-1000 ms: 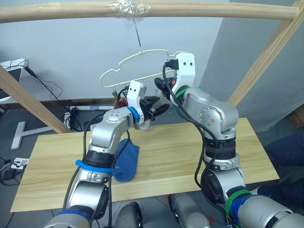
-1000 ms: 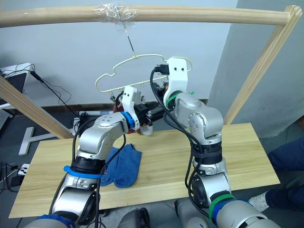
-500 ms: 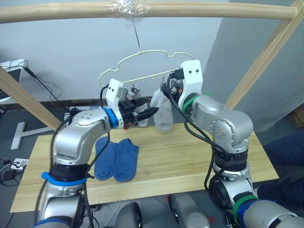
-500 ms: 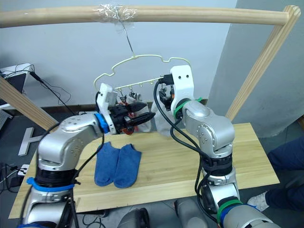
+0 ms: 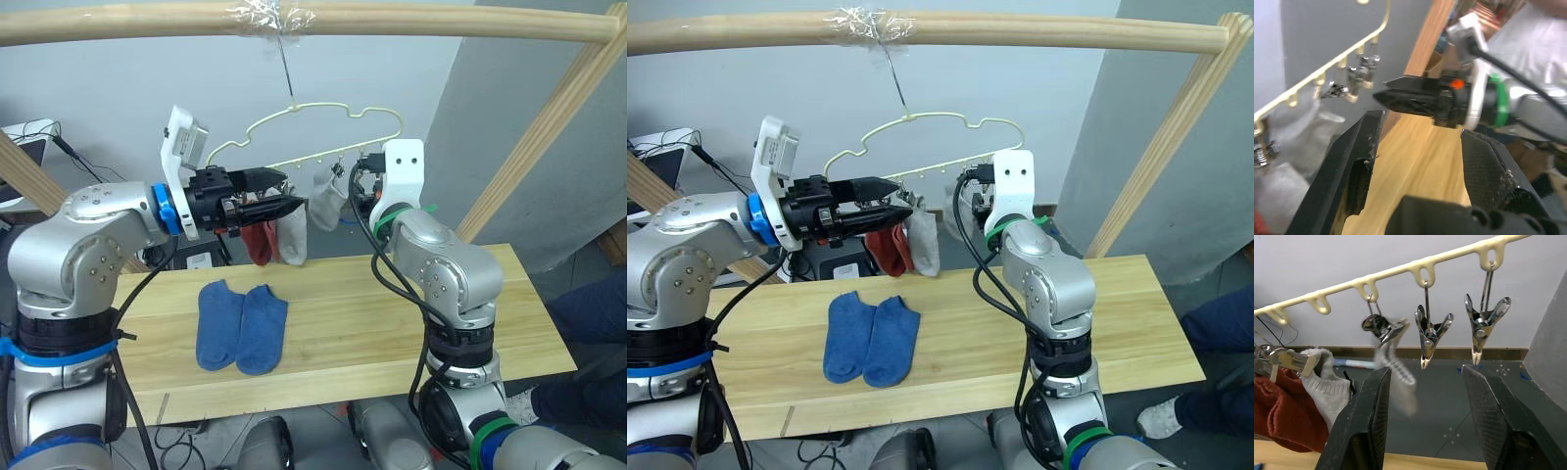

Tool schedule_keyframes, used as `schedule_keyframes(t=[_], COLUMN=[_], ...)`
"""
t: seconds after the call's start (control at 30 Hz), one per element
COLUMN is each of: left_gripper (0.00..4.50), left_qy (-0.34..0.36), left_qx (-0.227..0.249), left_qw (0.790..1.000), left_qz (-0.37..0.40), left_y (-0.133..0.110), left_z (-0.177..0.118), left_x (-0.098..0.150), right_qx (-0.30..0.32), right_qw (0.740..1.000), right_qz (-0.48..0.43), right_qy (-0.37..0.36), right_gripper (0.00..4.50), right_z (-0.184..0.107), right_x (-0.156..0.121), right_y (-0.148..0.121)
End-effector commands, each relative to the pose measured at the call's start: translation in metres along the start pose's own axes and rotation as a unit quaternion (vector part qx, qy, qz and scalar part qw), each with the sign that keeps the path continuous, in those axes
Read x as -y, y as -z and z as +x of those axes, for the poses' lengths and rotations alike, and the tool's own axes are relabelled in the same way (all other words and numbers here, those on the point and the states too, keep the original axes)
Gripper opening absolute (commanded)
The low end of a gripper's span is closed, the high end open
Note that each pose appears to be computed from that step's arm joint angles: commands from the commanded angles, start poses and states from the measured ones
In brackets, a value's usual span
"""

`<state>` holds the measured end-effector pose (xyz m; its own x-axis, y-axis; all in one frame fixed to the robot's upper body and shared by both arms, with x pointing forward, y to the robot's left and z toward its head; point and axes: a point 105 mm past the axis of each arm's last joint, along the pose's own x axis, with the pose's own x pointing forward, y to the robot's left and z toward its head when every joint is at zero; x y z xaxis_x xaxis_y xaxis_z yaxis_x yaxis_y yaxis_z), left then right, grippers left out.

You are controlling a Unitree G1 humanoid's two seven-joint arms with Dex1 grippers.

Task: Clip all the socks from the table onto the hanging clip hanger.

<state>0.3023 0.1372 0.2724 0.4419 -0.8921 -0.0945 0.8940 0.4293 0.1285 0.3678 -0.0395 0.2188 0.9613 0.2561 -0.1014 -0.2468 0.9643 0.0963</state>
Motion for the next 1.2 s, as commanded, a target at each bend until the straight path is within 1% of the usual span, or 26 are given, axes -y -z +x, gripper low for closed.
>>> schedule_keyframes(t=[0.03, 0.13, 0.3, 0.5, 0.7, 0.9, 1.2], left_gripper=[2.88, 2.88, 2.88, 2.88, 2.88, 2.88, 2.88], left_qy=[0.008, 0.009, -0.013, -0.028, -0.047, -0.064, -0.076], left_qx=[-0.003, -0.013, -0.027, -0.039, -0.042, -0.04, -0.038], left_qw=[1.0, 0.999, 0.999, 0.998, 0.998, 0.997, 0.996], left_qz=[0.026, 0.029, 0.034, 0.035, 0.029, 0.027, 0.024], left_y=[-0.01, -0.007, -0.006, -0.001, 0.004, 0.005, 0.005], left_z=[-0.007, -0.011, -0.024, -0.03, -0.033, -0.034, -0.036], left_x=[0.003, 0.003, -0.003, -0.002, -0.002, -0.003, -0.003], right_qx=[0.033, 0.034, 0.032, 0.031, 0.038, 0.045, 0.043], right_qw=[0.999, 0.999, 0.998, 0.998, 0.997, 0.998, 0.998], right_qz=[0.016, 0.021, 0.032, 0.037, 0.037, 0.032, 0.024], right_qy=[-0.01, -0.016, -0.038, -0.049, -0.049, -0.042, -0.031], right_gripper=[2.38, 2.38, 2.38, 2.38, 2.38, 2.38, 2.38], right_z=[0.0, 0.002, 0.004, 0.009, 0.018, 0.025, 0.028], right_x=[-0.01, -0.013, -0.025, -0.032, -0.03, -0.027, -0.02], right_y=[-0.016, -0.018, -0.019, -0.02, -0.023, -0.026, -0.024])
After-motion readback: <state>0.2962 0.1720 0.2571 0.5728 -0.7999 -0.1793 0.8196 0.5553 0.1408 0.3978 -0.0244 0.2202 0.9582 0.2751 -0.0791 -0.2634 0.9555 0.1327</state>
